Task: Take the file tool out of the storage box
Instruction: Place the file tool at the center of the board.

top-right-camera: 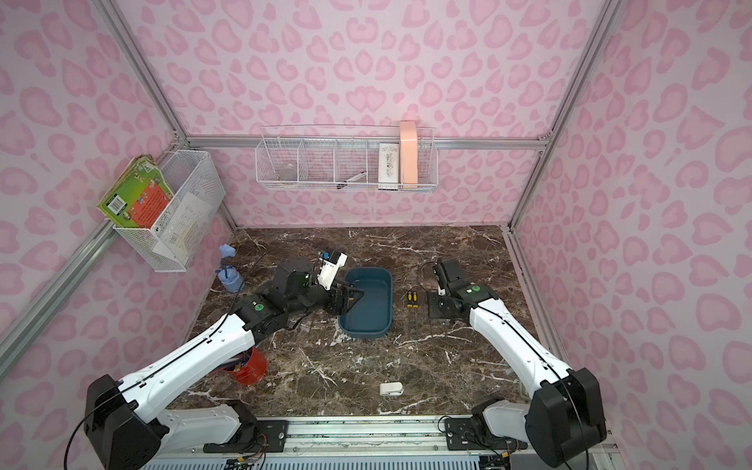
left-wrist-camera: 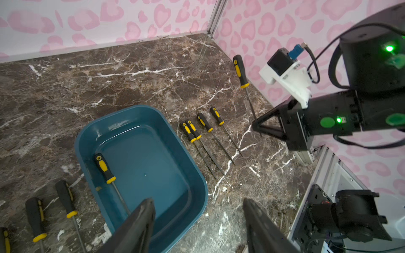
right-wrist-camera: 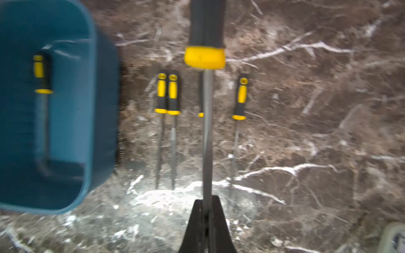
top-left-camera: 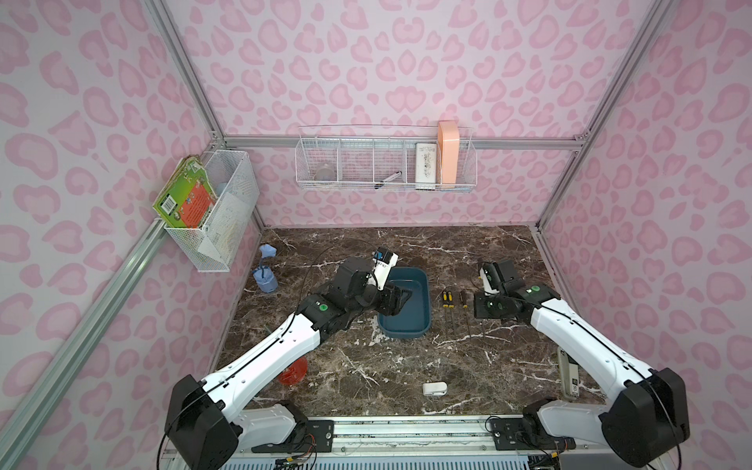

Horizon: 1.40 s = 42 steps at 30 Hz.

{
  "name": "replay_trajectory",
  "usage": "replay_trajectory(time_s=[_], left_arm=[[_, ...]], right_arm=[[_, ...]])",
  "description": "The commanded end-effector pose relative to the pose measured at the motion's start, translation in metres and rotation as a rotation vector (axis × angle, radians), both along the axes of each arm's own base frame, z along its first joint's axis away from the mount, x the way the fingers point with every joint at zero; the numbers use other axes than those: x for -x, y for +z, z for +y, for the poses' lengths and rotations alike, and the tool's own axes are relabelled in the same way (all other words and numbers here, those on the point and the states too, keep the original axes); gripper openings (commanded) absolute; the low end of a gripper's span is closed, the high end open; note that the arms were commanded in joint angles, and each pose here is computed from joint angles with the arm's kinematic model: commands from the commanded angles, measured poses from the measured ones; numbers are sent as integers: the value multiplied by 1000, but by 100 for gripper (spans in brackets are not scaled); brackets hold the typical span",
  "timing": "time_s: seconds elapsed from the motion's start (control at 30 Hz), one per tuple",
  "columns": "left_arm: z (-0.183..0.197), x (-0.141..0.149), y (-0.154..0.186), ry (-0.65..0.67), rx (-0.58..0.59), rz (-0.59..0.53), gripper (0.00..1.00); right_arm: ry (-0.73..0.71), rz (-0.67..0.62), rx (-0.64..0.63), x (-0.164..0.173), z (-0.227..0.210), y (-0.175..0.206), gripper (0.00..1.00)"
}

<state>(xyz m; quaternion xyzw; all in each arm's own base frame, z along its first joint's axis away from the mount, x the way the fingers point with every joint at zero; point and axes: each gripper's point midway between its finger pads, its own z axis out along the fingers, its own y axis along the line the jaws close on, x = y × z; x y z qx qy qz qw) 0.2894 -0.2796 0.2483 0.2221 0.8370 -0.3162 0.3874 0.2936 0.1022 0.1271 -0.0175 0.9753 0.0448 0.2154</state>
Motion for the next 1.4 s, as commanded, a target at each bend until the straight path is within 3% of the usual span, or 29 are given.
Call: replay_trajectory(time_s=[0.0, 0.4, 0.47, 1.37], left_arm=[[-6, 3, -8, -55, -32, 24, 68], [-5, 7, -19, -84, -70, 51, 67], [-2, 7, -19, -73, -81, 46, 67], [-1, 5, -26, -73, -97, 56, 67]], right_arm=[[-6, 134, 72, 9, -25, -26, 0], [-113, 415, 268, 11, -77, -93, 0], [-110, 439, 249, 15, -76, -101, 0], [-69, 496, 223, 15, -63, -119, 0]])
